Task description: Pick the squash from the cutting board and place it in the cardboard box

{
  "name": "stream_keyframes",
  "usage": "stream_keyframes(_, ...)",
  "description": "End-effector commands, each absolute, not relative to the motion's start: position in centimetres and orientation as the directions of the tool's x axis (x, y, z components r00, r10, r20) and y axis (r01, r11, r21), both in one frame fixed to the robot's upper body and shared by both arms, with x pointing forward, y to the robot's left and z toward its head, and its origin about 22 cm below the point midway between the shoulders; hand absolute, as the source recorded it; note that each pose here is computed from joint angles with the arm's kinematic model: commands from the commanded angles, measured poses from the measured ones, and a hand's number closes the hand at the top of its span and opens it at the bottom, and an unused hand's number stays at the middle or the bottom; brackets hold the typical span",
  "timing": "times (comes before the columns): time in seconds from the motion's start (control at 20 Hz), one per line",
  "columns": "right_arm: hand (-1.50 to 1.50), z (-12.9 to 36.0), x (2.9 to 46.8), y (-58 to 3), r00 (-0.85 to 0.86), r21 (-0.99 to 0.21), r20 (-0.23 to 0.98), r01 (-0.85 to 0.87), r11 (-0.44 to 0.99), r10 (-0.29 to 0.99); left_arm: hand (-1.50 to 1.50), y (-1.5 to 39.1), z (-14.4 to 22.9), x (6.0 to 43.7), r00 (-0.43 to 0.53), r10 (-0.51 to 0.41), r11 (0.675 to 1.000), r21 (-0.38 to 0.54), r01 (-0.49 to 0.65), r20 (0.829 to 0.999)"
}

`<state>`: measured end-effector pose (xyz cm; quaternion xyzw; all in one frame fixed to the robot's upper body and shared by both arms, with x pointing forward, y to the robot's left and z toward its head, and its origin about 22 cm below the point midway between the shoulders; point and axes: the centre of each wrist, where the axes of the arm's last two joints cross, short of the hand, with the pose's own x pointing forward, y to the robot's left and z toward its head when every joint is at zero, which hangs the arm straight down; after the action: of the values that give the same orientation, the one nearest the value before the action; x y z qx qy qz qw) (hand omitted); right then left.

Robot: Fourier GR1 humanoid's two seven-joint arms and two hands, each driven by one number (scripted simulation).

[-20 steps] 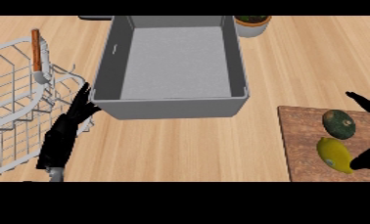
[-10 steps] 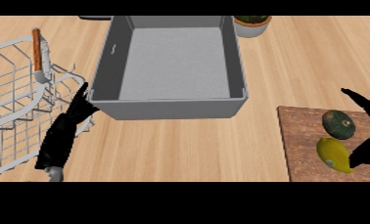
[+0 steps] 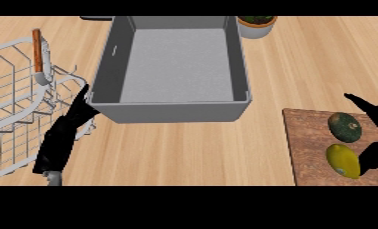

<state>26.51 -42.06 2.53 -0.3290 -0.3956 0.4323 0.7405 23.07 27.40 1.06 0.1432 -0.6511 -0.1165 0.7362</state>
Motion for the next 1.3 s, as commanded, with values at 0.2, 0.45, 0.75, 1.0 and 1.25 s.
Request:
stream_keyframes(0.2, 1.50, 0.4, 26.2, -41.1, 0.280, -0.849, 0.316, -0.343, 0.402, 0.906, 0.00, 28.9, 1.7, 24.3, 0.120, -0.358, 0.927, 0.368, -0.072, 0.926)
stream_keyframes(0.45, 1.50, 1.2, 27.3, -40.5, 0.263, -0.935, 0.239, -0.198, 0.295, 0.935, 0.00, 27.2, 1.2, 23.2, 0.126, -0.356, 0.925, 0.368, -0.093, 0.926)
stream_keyframes(0.75, 1.50, 8.4, 35.7, -33.4, -0.271, -0.975, 0.121, -0.213, 0.063, 0.955, 0.00, 25.2, 2.3, 24.8, 0.022, -0.359, 0.933, 0.358, 0.041, 0.933)
stream_keyframes(1.0, 1.50, 9.9, 38.9, -30.2, -0.495, -0.984, 0.099, -0.179, 0.010, 0.863, 0.00, 24.0, 2.3, 25.7, 0.007, -0.357, 0.931, 0.355, 0.083, 0.934)
stream_keyframes(1.25, 1.50, 14.2, 42.2, -30.0, -0.572, -0.995, 0.069, -0.095, 0.018, 0.817, 0.00, 24.4, 3.0, 26.4, 0.004, -0.368, 0.930, 0.367, 0.033, 0.930)
